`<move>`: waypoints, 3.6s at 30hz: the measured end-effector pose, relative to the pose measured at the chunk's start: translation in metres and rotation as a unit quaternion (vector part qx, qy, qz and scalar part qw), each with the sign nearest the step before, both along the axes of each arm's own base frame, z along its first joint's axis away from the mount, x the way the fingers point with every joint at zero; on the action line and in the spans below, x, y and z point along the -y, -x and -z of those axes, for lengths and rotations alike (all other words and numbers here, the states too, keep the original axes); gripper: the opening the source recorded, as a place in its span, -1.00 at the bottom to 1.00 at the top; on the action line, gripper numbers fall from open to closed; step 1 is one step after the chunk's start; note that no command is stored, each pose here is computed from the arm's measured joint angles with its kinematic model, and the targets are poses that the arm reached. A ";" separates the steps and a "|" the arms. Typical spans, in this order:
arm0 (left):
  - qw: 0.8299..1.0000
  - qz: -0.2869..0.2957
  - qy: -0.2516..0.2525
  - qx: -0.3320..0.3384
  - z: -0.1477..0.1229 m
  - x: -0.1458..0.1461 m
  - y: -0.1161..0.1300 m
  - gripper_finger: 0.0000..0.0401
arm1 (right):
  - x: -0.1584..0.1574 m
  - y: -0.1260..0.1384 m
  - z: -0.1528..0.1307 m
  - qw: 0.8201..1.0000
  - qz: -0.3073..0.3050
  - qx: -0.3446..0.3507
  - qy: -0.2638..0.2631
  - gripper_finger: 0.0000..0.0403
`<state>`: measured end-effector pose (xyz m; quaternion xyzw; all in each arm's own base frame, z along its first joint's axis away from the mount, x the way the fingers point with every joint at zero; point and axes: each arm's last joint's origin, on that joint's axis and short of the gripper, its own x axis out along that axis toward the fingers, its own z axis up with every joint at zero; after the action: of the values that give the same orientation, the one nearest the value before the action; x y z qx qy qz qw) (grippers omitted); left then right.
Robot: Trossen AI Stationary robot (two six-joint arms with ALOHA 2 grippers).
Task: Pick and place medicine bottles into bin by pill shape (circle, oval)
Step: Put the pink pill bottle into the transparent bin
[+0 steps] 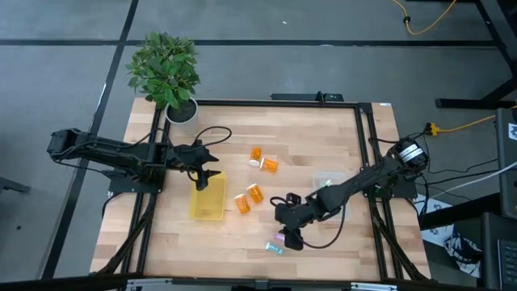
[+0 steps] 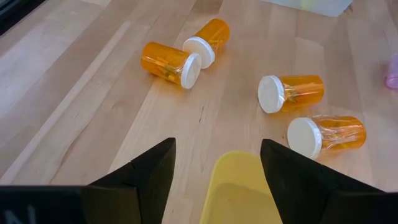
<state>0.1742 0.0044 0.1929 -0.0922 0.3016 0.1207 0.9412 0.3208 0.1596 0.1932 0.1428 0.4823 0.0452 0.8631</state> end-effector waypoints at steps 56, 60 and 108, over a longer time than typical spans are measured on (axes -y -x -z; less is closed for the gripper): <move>1.000 0.000 0.000 0.000 0.000 0.000 0.000 0.14 | -0.011 -0.017 0.032 0.993 -0.036 -0.099 -0.054 -0.18; 1.000 0.000 0.000 0.000 0.000 0.000 0.000 0.14 | -0.011 -0.017 0.033 0.993 -0.038 -0.101 -0.056 -0.18; 1.000 0.000 0.000 -0.003 0.000 0.000 0.000 0.14 | 0.036 -0.017 0.058 0.972 0.033 -0.154 0.176 -0.18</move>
<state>0.1739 0.0045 0.1925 -0.0922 0.3041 0.1210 0.9404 0.3373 0.1239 0.1350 0.0098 0.6052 -0.0912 0.7908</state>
